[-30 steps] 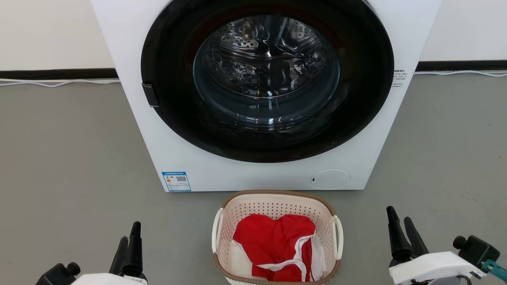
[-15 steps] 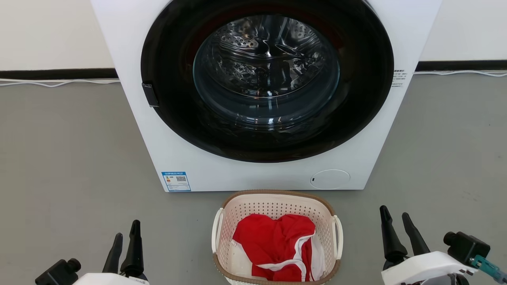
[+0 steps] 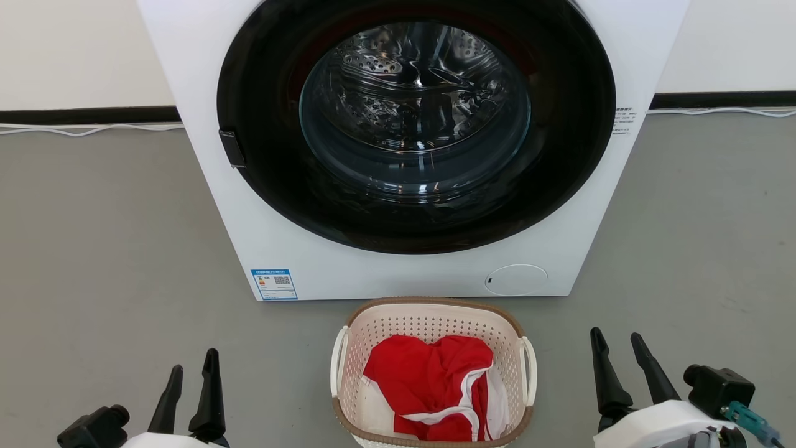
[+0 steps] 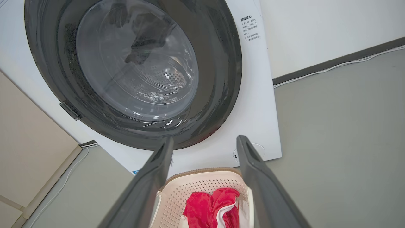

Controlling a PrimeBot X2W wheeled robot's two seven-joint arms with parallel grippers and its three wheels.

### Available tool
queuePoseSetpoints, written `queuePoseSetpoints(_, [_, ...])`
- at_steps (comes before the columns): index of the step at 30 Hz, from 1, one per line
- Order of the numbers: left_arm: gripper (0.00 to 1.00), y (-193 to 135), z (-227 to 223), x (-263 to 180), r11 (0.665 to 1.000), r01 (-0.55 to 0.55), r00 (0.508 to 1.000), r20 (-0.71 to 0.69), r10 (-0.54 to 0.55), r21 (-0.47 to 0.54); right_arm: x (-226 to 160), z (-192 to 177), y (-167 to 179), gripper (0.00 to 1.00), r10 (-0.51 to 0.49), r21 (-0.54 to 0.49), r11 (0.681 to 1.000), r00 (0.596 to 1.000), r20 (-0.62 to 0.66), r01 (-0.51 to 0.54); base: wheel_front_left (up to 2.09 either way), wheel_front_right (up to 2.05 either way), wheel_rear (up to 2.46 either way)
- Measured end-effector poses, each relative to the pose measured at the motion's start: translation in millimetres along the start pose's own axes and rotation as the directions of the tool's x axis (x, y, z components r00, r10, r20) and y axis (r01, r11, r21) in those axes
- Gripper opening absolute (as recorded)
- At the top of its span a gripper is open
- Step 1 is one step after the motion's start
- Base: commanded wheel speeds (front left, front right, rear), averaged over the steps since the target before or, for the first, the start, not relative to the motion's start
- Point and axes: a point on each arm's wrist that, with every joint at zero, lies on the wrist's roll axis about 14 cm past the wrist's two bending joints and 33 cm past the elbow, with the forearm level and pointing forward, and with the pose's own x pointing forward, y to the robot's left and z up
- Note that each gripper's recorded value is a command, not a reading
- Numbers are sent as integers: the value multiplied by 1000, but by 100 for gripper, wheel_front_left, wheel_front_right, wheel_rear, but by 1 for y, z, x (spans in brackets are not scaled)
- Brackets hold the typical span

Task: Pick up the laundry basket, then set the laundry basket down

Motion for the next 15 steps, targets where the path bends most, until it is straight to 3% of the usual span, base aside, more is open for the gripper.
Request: queuePoseSetpoints(15, [100, -1, 9, 1, 979, 29, 999, 25, -34, 199, -1, -6, 0, 100, 18, -173, 985, 1000, -10, -20, 0, 0, 0])
